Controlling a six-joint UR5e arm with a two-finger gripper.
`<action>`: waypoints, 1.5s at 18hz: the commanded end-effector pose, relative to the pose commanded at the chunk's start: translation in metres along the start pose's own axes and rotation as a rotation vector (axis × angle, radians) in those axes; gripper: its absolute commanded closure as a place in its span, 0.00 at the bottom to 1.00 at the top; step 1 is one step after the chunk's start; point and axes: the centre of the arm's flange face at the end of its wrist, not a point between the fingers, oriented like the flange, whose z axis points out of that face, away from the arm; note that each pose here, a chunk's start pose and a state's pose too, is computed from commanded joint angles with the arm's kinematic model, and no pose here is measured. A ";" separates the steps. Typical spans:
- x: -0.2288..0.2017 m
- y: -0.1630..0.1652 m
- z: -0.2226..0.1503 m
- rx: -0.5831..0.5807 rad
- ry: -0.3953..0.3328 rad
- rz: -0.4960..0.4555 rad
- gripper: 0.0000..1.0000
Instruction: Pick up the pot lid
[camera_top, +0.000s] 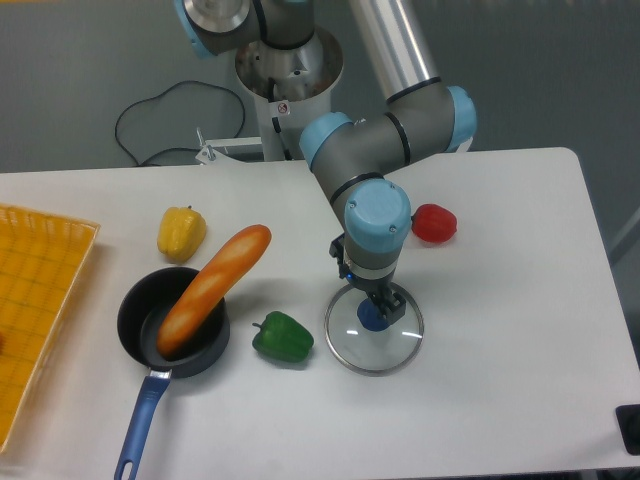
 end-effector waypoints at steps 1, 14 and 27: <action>0.003 -0.002 0.002 -0.001 0.004 0.003 0.00; 0.027 -0.001 0.000 -0.012 0.011 0.020 0.00; -0.022 0.007 0.008 0.008 -0.037 -0.016 0.00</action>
